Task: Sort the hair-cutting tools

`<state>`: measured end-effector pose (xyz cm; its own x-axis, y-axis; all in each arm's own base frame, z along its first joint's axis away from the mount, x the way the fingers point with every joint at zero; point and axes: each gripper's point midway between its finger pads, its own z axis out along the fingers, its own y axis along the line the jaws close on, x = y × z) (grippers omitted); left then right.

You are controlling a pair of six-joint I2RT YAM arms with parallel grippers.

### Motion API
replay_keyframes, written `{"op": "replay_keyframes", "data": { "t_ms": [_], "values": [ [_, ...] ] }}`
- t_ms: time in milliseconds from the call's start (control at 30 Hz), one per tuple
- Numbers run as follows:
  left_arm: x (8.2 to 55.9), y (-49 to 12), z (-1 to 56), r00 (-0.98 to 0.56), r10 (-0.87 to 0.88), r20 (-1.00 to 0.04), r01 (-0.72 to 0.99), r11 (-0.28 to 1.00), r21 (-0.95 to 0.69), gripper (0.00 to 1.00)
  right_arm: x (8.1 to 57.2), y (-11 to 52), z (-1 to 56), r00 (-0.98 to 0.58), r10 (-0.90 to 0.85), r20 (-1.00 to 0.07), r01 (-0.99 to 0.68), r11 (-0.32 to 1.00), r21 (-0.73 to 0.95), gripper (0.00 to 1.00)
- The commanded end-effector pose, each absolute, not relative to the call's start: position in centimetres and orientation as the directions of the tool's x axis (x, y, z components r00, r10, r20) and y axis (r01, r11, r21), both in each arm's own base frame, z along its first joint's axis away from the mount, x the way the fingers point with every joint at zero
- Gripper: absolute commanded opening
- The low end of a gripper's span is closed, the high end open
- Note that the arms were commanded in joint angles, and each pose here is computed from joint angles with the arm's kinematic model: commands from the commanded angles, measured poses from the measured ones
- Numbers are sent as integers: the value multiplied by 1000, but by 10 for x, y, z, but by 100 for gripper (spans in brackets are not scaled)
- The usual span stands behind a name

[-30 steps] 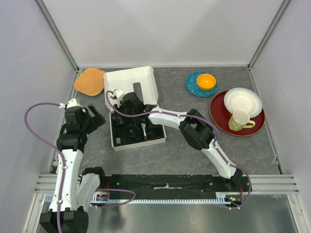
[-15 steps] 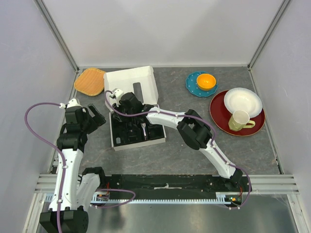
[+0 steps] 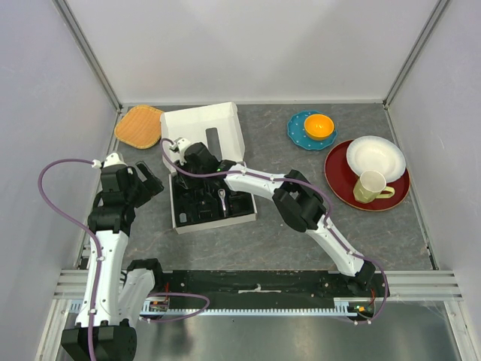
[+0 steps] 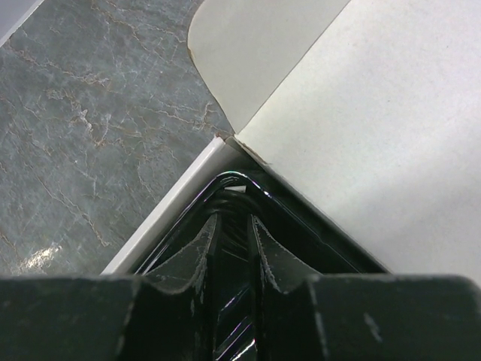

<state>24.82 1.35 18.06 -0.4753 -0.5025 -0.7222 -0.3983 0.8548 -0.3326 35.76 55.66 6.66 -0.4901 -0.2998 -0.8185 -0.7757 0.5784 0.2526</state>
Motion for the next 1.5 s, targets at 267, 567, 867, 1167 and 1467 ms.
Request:
{"op": "replay_keyframes", "data": {
  "t_ms": [267,567,867,1167,1467],
  "values": [
    [248,18,185,-446,-513,-733,-414,845,-339,94,372,531,120,-568,-186,-802,-672,668,321,48],
    [248,17,187,-443,-513,-735,-412,845,-342,94,376,499,196,-598,-44,-800,-623,654,429,64],
    [250,5,188,-467,-504,-727,-351,860,-370,95,353,366,196,-599,-83,-797,-476,837,271,69],
    [253,-12,189,-504,-492,-710,-263,870,-416,95,320,167,117,-701,-46,-712,27,996,-90,70],
    [254,-14,190,-507,-489,-710,-251,872,-421,95,282,101,62,-804,88,-588,160,985,-72,72]
  ]
}}
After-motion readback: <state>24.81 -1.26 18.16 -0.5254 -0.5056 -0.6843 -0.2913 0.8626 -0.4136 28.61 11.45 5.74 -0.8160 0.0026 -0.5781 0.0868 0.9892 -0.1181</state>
